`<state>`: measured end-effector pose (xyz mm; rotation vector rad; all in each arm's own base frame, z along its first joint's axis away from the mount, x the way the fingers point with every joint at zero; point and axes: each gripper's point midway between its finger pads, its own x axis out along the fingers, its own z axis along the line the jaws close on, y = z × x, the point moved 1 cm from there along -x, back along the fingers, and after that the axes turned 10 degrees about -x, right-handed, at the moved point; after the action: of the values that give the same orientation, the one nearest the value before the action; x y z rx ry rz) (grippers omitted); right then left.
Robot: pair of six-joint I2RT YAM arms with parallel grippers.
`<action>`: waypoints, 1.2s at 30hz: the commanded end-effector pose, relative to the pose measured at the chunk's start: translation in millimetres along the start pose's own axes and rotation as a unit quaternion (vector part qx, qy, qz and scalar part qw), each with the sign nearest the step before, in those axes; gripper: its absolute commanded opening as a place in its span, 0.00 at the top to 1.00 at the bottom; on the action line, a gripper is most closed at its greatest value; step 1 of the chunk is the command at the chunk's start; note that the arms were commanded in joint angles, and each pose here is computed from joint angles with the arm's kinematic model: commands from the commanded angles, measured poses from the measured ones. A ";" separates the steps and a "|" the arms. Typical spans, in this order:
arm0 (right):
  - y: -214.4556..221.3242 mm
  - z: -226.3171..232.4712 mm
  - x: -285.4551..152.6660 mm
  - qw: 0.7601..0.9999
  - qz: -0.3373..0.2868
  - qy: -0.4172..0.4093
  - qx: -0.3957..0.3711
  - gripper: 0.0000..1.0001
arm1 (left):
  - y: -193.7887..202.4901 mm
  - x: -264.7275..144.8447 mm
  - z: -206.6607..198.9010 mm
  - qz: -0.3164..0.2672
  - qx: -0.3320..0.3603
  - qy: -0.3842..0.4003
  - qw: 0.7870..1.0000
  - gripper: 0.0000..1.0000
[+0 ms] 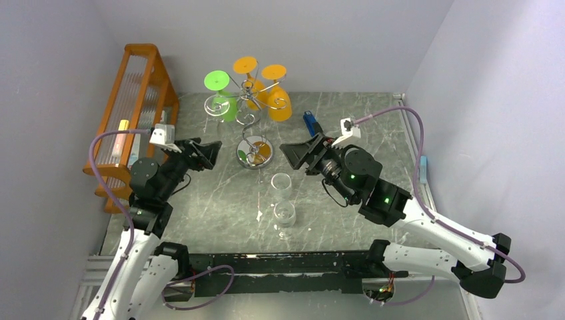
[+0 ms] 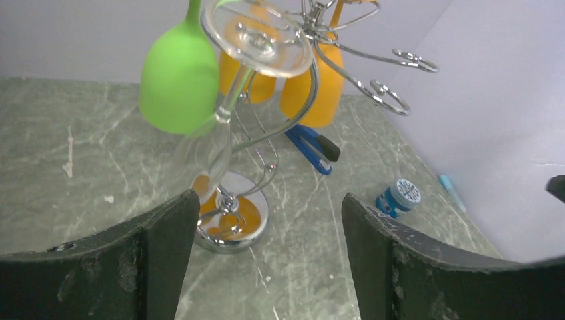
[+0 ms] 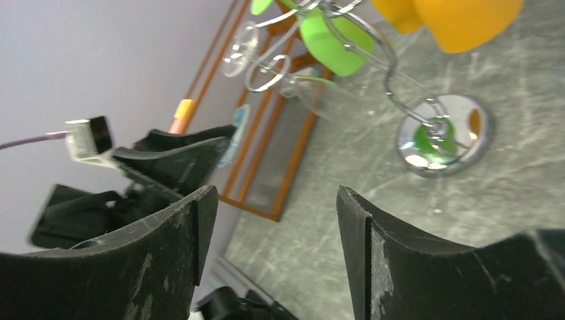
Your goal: Place the wine glass upside down on the wine glass rack
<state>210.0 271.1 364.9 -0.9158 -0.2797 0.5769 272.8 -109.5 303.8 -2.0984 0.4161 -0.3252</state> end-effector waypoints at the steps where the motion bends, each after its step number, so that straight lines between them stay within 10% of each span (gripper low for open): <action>1: 24.8 -47.0 -2.0 0.991 0.040 0.086 -0.096 0.30 | 28.3 -14.5 3.1 0.062 -0.055 -0.022 0.996 0.19; 19: 138.8 -57.0 15.5 0.898 0.319 0.057 -0.297 0.46 | 10.0 -34.8 0.5 0.040 -0.042 -0.049 0.997 0.20; 36: 178.2 -59.1 31.7 0.876 0.371 0.040 -0.306 0.73 | -19.8 -44.8 22.2 -0.005 -0.074 -0.163 0.984 0.20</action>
<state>199.4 326.6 176.6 -1.6715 0.0260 1.1849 245.4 -86.7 286.2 -2.2015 0.3878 -0.0604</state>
